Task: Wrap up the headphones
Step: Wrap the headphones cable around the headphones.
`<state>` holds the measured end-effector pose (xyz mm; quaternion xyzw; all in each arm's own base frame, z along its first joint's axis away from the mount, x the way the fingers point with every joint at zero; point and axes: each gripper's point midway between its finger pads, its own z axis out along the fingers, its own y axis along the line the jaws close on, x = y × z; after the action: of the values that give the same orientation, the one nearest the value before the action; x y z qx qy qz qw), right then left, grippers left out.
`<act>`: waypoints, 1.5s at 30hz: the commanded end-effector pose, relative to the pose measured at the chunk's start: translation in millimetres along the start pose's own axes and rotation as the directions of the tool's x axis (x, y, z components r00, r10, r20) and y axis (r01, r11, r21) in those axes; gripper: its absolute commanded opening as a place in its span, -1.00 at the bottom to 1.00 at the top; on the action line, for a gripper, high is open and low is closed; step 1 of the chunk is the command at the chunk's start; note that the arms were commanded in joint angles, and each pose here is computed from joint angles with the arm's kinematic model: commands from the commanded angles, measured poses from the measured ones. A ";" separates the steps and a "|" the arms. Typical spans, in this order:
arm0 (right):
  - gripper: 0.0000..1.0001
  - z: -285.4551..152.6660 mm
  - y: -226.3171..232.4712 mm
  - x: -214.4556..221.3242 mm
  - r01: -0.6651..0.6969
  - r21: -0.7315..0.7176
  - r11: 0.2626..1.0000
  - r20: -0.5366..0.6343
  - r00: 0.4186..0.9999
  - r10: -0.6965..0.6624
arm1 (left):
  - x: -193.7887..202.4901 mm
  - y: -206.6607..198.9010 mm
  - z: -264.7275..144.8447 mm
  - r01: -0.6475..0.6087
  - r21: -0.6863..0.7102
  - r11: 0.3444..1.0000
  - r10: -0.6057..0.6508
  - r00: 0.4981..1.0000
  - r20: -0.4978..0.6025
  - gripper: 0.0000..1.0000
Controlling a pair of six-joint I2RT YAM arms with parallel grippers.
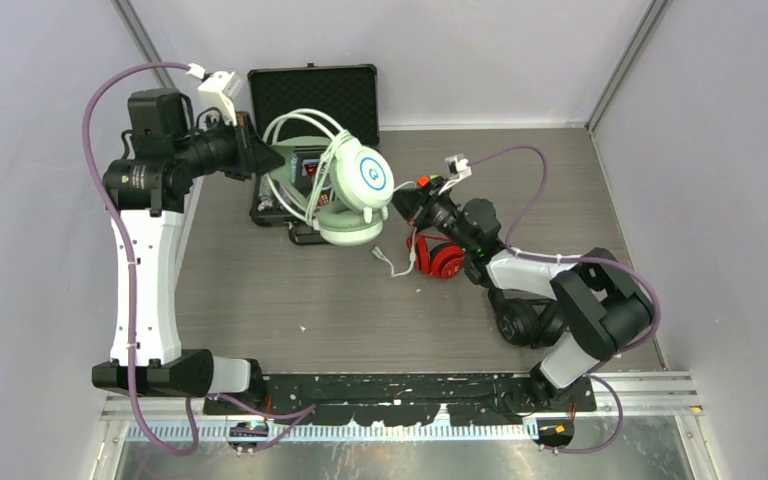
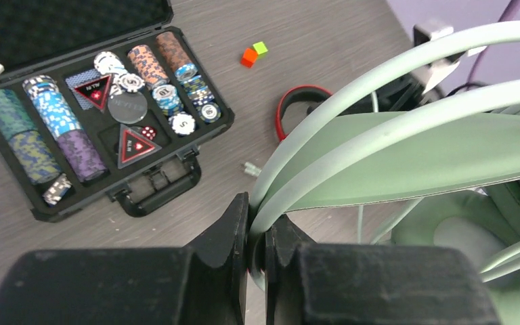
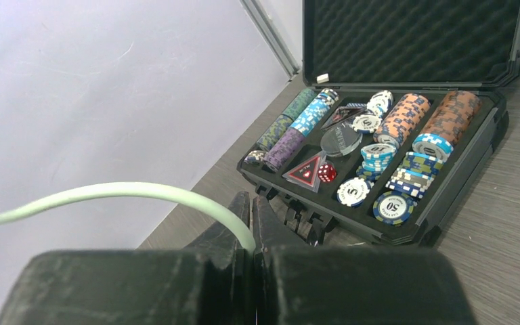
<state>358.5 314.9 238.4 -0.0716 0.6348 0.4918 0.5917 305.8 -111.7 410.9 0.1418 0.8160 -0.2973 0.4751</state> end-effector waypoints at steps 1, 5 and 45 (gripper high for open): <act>-0.99 4.2 16.1 -31.7 -0.011 -0.025 1.000 0.011 1.000 0.011 | 9.3 -7.3 -5.2 -0.173 0.005 0.985 0.173 0.985 -0.017 -1.00; -0.99 9.4 30.2 -51.1 -0.003 -0.054 0.999 -0.010 1.000 0.002 | 29.0 -14.1 3.0 -0.275 0.060 0.960 0.279 0.958 -0.073 -1.00; -0.97 -92.6 177.2 -86.2 -0.457 -0.082 0.886 -0.562 0.755 0.337 | 34.8 23.1 29.1 -0.800 -0.281 0.530 0.727 0.599 -0.335 -1.00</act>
<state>210.6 298.2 334.6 -0.1326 0.7782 0.5666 0.2362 310.2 -143.3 350.0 0.4479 0.7414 0.0484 0.4974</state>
